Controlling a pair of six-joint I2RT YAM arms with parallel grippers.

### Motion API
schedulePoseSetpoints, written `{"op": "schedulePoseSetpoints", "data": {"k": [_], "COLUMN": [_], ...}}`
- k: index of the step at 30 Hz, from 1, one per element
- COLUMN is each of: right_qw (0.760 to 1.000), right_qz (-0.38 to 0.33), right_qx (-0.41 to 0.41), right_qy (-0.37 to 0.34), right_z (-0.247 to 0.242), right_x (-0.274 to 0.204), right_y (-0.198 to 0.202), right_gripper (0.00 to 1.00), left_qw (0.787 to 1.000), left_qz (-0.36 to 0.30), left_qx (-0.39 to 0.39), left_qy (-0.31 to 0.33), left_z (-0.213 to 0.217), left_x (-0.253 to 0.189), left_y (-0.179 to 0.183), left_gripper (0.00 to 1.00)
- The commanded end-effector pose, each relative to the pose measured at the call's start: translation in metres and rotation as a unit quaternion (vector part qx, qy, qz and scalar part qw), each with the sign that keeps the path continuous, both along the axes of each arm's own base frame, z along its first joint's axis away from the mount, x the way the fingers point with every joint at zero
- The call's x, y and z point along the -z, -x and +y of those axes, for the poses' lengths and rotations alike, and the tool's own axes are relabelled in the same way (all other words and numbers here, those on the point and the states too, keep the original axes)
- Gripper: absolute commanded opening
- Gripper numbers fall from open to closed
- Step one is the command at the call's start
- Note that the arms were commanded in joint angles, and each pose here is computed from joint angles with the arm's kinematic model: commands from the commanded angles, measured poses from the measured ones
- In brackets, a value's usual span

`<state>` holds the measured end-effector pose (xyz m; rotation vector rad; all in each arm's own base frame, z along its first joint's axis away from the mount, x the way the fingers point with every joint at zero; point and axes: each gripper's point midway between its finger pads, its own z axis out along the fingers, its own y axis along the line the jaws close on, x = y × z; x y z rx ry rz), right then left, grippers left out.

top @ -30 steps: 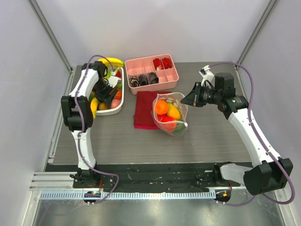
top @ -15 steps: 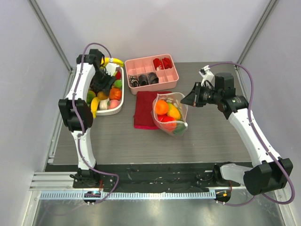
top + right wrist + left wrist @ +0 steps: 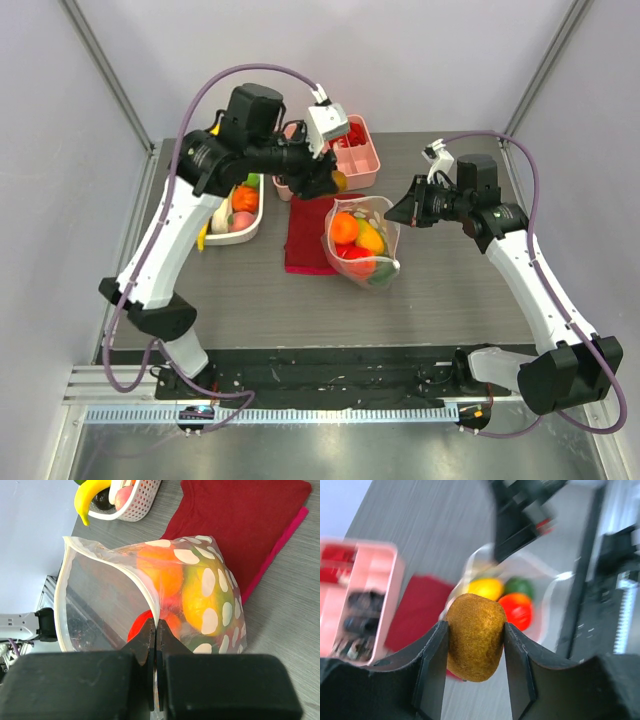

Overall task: Place the food in the zip-top bag and seal the zipper
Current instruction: Place the fake fruit in the zipper food storage bag, then zip the zipper food storage bag at the center of the board.

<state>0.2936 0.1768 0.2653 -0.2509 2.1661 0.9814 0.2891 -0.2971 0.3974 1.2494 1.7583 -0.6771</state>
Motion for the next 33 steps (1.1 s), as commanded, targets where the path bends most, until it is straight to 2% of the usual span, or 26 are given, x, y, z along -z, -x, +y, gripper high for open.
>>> {"op": "schedulePoseSetpoints", "data": {"k": [1,4,8,13,15,16,17,19,20,21,24,25,26,31,33], "right_qw": [0.999,0.999,0.999,0.999,0.999,0.999,0.999,0.999,0.998,0.998,0.998,0.998,0.998,0.997,0.997], "right_qz": [-0.042,-0.047,-0.052,-0.050,-0.048,-0.048,-0.047,-0.049,-0.052,-0.053,-0.060,-0.059,-0.058,-0.067,-0.072], "right_qx": [-0.008,-0.009,-0.013,-0.013,-0.016,-0.017,-0.018,-0.018,-0.019,-0.019,-0.022,-0.023,-0.025,-0.036,-0.042], "right_qy": [0.002,0.001,0.003,0.005,0.003,0.003,0.002,0.002,0.003,0.003,0.004,0.005,0.004,0.003,0.000], "right_z": [0.001,0.001,0.001,0.000,0.001,0.001,0.002,0.001,0.001,0.001,0.001,0.001,0.002,0.007,0.012], "right_x": [-0.015,-0.019,-0.021,-0.018,-0.018,-0.018,-0.018,-0.019,-0.020,-0.021,-0.023,-0.022,-0.022,-0.023,-0.027], "right_y": [-0.003,-0.002,0.000,0.002,0.003,0.003,0.004,0.004,0.004,0.004,0.005,0.005,0.004,-0.001,-0.002], "right_gripper": [0.01,0.01,0.01,0.01,0.01,0.01,0.01,0.01,0.01,0.01,0.01,0.01,0.01,0.01,0.01], "left_qw": [0.997,0.997,0.996,0.995,0.994,0.994,0.994,0.993,0.994,0.994,0.994,0.992,0.992,0.984,0.979], "left_qz": [0.003,0.008,0.048,0.073,0.085,0.083,0.084,0.086,0.084,0.085,0.069,0.071,0.047,0.047,0.006], "left_qx": [0.037,0.065,0.071,0.062,0.058,0.057,0.055,0.045,0.044,0.050,0.085,0.103,0.115,0.172,0.201], "left_qy": [0.062,0.031,-0.029,-0.034,-0.044,-0.043,-0.047,-0.061,-0.061,-0.054,-0.015,-0.025,0.000,0.011,0.029], "left_z": [-0.041,-0.067,-0.083,-0.097,-0.104,-0.106,-0.107,-0.106,-0.104,-0.103,-0.094,-0.089,-0.082,-0.071,-0.074], "left_x": [-0.026,-0.008,0.047,0.073,0.087,0.085,0.086,0.088,0.085,0.080,0.054,0.067,0.048,0.067,0.057], "left_y": [0.026,0.045,0.048,0.039,0.034,0.033,0.030,0.025,0.025,0.027,0.046,0.053,0.063,0.094,0.100], "left_gripper": [0.48,0.48,0.46,0.45,0.50,0.53,0.65,0.80,0.94,1.00,1.00,1.00,1.00,0.99,0.95]}}
